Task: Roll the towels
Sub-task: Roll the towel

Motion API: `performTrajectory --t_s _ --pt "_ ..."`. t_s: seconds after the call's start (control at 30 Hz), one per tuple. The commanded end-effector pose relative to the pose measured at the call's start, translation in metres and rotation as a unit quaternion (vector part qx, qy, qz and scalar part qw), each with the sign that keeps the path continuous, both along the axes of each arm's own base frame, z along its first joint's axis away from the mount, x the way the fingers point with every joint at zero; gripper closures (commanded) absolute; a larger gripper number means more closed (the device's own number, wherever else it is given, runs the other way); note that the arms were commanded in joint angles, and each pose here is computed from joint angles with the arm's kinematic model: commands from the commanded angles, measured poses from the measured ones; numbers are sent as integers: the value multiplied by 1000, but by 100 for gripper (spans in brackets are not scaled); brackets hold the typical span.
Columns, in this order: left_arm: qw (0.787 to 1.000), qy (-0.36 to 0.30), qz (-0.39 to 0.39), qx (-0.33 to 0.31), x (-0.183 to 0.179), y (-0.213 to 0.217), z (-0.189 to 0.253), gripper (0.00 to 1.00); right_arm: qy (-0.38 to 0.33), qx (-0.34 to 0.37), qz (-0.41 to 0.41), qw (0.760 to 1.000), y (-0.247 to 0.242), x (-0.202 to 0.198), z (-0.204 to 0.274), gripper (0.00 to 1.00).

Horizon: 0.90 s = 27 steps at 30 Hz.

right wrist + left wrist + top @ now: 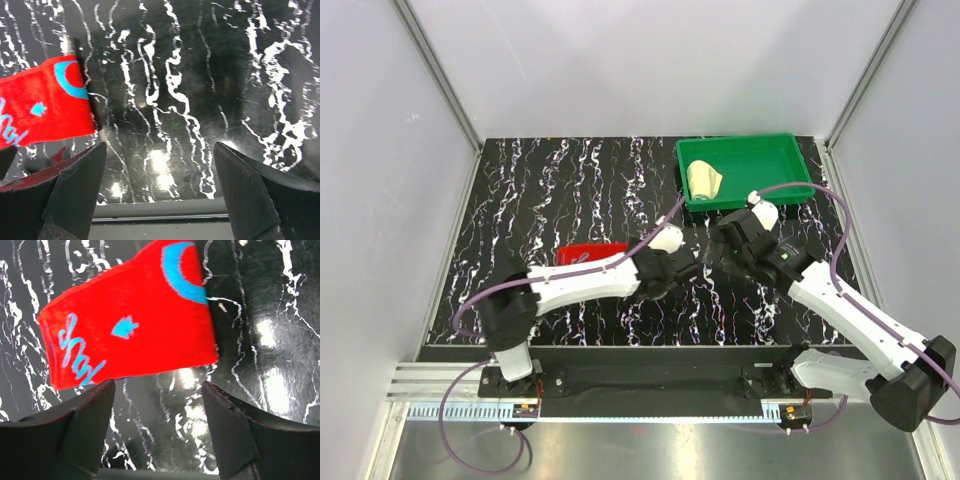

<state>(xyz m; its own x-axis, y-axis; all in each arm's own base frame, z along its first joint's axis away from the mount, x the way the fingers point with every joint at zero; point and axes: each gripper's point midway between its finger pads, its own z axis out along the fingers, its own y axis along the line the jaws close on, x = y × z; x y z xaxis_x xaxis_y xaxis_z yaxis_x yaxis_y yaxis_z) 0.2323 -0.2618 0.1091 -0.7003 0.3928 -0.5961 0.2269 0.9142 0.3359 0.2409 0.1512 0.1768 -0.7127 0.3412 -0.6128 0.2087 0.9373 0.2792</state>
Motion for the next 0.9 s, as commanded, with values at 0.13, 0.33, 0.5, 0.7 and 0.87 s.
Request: performTrajectory --t_s 0.13,0.33,0.5,0.7,0.87 --pt "999 -35 7 11 20 -27 -10 34 -5 -29 -29 999 -30 -14 -3 5" --pt "1000 -12 -8 1 18 -46 -35 39 -3 -31 -29 999 -34 -18 -6 5" --pt "1000 -4 -12 -8 18 -55 -50 39 4 -38 -29 999 -35 -19 -10 6" --pt "1000 1 2 13 19 -51 -71 43 8 -41 -31 999 -36 -19 -10 6" --pt "999 12 26 18 20 -40 -84 47 12 -43 -33 998 -38 -22 -13 6"
